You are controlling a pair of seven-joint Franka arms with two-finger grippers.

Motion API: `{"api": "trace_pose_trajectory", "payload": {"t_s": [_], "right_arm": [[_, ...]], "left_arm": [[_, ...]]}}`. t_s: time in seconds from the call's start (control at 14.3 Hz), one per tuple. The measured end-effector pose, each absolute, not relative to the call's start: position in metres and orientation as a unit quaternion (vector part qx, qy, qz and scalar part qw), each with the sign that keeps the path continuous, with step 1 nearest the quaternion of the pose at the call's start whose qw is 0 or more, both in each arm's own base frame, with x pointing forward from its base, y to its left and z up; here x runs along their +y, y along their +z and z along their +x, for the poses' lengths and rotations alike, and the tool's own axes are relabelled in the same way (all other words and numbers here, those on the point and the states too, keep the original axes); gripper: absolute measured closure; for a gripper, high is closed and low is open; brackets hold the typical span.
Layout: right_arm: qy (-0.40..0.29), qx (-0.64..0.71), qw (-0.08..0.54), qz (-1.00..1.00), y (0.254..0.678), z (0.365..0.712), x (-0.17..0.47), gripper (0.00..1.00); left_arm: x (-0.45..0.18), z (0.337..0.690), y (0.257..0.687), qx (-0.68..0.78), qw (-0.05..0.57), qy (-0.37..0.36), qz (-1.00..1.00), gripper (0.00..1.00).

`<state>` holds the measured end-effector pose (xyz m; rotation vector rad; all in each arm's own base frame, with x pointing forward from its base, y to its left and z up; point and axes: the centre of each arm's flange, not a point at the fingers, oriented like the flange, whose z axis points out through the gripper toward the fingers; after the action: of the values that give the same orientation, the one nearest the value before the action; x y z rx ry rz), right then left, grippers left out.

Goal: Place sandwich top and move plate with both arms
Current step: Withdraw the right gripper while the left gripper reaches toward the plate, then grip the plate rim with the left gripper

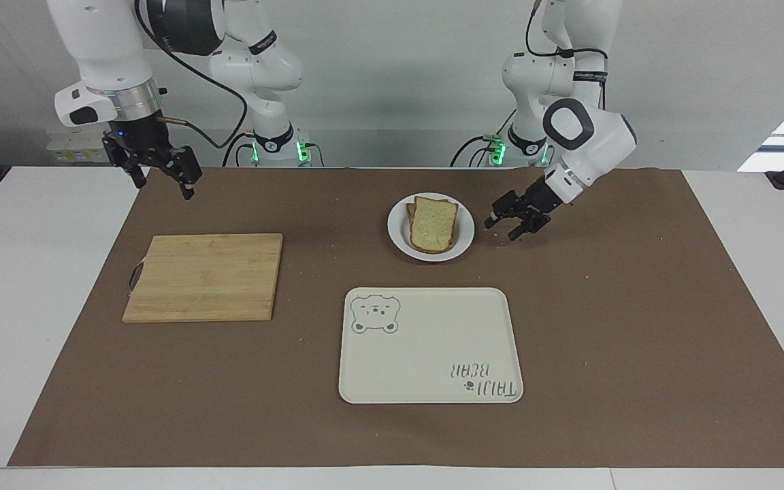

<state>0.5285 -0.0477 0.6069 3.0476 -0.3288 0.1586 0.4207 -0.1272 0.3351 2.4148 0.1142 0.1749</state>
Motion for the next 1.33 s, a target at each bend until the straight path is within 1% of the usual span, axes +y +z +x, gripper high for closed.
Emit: {"api": "trace_pose_trajectory", "payload": {"t_s": [0.14, 0.21, 0.28, 0.35, 0.42, 0.49, 0.56, 0.63, 0.7, 0.77, 0.84, 0.91, 0.98, 1.05, 1.12, 1.19, 1.26, 1.33], "right_arm": [[0.038, -0.073, 0.026, 0.996, 0.607, 0.524, -0.065, 0.0], [0.028, -0.057, 0.02, 0.998, 0.614, 0.52, -0.07, 0.0], [0.018, -0.042, 0.017, 0.999, 0.625, 0.515, -0.073, 0.0], [0.013, -0.031, 0.017, 0.999, 0.635, 0.513, -0.073, 0.0], [0.012, -0.024, 0.017, 0.999, 0.64, 0.512, -0.07, 0.0], [0.013, -0.019, 0.018, 1.0, 0.642, 0.513, -0.064, 0.0], [0.012, -0.014, 0.017, 1.0, 0.641, 0.514, -0.059, 0.0], [0.012, -0.011, 0.016, 1.0, 0.64, 0.516, -0.056, 0.0], [0.015, -0.011, 0.016, 1.0, 0.639, 0.518, -0.055, 0.0], [0.016, -0.011, 0.015, 1.0, 0.638, 0.52, -0.055, 0.0], [0.015, -0.01, 0.014, 1.0, 0.637, 0.52, -0.054, 0.0], [0.016, -0.007, 0.012, 1.0, 0.637, 0.521, -0.05, 0.0], [0.016, -0.004, 0.011, 1.0, 0.637, 0.521, -0.045, 0.0], [0.016, -0.002, 0.011, 1.0, 0.637, 0.521, -0.039, 0.0], [0.014, -0.002, 0.011, 1.0, 0.637, 0.521, -0.036, 0.0], [0.01, -0.003, 0.011, 1.0, 0.639, 0.521, -0.036, 0.0], [0.007, -0.004, 0.011, 1.0, 0.641, 0.521, -0.036, 0.0], [0.007, -0.005, 0.011, 1.0, 0.643, 0.522, -0.037, 0.0]], "left_arm": [[-0.129, 0.413, 0.323, 0.038, 0.361, 0.07, 0.929, 0.03], [-0.129, 0.408, 0.316, 0.036, 0.368, 0.072, 0.926, 0.03], [-0.129, 0.403, 0.31, 0.034, 0.372, 0.072, 0.925, 0.06], [-0.129, 0.4, 0.304, 0.032, 0.374, 0.071, 0.924, 0.06], [-0.128, 0.398, 0.299, 0.031, 0.374, 0.068, 0.924, 0.11], [-0.129, 0.396, 0.295, 0.029, 0.373, 0.066, 0.925, 0.11], [-0.131, 0.395, 0.292, 0.025, 0.373, 0.063, 0.925, 0.15], [-0.134, 0.393, 0.289, 0.022, 0.373, 0.059, 0.926, 0.15], [-0.137, 0.39, 0.286, 0.018, 0.372, 0.055, 0.926, 0.19], [-0.139, 0.387, 0.283, 0.015, 0.371, 0.05, 0.927, 0.19], [-0.142, 0.384, 0.28, 0.011, 0.37, 0.046, 0.928, 0.24], [-0.145, 0.38, 0.276, 0.007, 0.369, 0.04, 0.929, 0.24], [-0.148, 0.377, 0.273, 0.004, 0.368, 0.035, 0.929, 0.34], [-0.151, 0.374, 0.271, 0.001, 0.367, 0.03, 0.93, 0.49], [-0.152, 0.372, 0.269, -0.003, 0.366, 0.029, 0.93, 0.59], [-0.155, 0.371, 0.269, -0.009, 0.366, 0.028, 0.93, 0.59], [-0.159, 0.369, 0.269, -0.015, 0.367, 0.026, 0.93, 0.66], [-0.162, 0.368, 0.269, -0.019, 0.367, 0.025, 0.93, 0.77]]}}
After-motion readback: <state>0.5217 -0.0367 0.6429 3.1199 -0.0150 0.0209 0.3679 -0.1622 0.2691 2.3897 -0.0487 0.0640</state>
